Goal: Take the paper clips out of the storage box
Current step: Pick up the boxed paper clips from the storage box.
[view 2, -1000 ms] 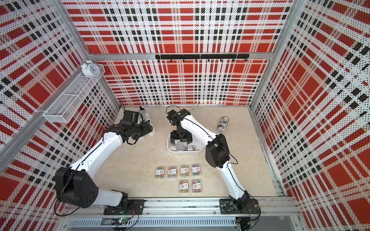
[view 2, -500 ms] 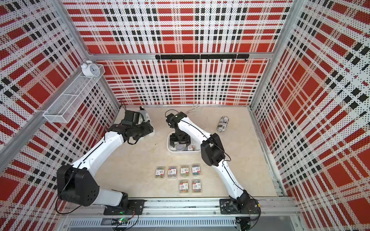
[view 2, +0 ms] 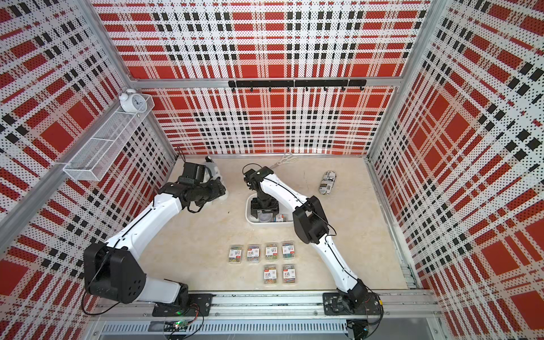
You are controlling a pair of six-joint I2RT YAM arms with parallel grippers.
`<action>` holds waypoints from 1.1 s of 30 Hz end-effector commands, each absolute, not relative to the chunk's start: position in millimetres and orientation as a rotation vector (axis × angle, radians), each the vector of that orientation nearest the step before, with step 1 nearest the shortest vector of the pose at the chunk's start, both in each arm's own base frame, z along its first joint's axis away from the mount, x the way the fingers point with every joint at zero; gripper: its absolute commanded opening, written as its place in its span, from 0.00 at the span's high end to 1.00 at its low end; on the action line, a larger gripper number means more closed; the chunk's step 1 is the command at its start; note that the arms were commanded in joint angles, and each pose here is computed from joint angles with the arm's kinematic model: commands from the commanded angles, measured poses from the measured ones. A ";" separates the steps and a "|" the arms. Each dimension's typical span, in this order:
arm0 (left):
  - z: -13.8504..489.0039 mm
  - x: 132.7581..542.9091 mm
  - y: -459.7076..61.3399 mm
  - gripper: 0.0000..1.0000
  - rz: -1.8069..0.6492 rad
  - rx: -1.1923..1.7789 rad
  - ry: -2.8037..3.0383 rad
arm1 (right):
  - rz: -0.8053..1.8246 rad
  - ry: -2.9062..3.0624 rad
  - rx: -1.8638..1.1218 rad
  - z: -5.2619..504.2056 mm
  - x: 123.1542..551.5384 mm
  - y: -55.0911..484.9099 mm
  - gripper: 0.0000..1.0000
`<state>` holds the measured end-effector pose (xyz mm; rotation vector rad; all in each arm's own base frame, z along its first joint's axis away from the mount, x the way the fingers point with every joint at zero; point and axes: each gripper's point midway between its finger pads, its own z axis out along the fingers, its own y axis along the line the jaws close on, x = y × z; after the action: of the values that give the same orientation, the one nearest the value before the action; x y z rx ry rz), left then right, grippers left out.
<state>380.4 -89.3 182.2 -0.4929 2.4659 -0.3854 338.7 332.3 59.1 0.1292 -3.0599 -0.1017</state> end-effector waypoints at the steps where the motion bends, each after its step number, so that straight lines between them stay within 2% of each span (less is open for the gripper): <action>1: 194.7 380.6 -88.2 0.21 -0.382 -0.472 2.435 | -0.097 -3.063 0.155 50.8 338.9 338.3 0.24; 16: 194.4 377.8 -87.3 0.21 -0.378 -0.472 2.435 | -0.114 -3.066 0.142 53.2 338.6 339.5 0.32; 33: 193.8 374.0 -91.0 0.21 -0.390 -0.464 2.439 | -0.209 -3.187 0.060 104.6 363.4 333.0 0.37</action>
<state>378.5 -89.2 189.9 -0.4867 2.4456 -0.3911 351.5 333.3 67.6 0.0959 -3.1059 -0.1312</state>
